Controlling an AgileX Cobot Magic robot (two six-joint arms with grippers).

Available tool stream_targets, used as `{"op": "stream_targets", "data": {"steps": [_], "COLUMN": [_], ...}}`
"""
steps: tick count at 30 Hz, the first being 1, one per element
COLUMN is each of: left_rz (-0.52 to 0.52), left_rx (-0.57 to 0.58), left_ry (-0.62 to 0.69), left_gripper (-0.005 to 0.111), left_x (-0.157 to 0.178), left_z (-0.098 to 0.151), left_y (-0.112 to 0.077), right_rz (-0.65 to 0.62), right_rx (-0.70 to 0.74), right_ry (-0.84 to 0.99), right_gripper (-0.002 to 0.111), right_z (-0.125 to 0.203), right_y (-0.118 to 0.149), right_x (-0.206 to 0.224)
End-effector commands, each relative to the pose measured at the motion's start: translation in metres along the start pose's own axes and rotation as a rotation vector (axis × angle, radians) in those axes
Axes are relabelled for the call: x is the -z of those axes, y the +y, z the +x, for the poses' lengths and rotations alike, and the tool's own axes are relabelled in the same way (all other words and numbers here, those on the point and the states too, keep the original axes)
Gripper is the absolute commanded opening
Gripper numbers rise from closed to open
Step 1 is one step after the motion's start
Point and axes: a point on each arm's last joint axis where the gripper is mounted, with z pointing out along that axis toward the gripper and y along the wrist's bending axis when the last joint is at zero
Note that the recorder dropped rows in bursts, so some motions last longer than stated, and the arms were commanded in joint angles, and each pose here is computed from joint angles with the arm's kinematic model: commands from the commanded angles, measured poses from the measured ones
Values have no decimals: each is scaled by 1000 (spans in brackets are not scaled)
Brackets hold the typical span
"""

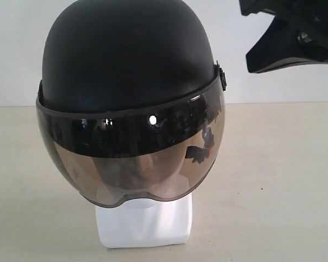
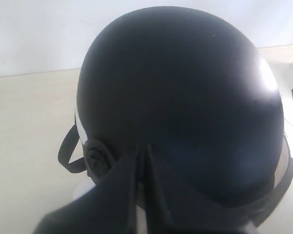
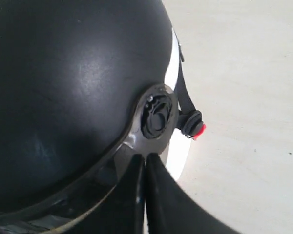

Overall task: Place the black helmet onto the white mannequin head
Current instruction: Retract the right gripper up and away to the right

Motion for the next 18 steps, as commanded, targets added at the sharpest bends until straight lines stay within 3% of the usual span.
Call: {"op": "stream_targets", "data": {"steps": [1,8,18], "left_rz": [16,19,26], "left_rx": [14,17,26], "left_ry": [-12,-38,-16], "left_gripper": [4,4,4], "left_x": [5,14,15], "left_z": [1,1,4], "left_y": [-4,-9,-9], "right_rz": [56,62,20], "right_rx": [21,23,22], "right_ry": [-15,-63,-81], "right_gripper": [0,0,0], "right_z": [5,7,-2], "right_y": [-5,-6,-2], "right_x": [19,36,17]}}
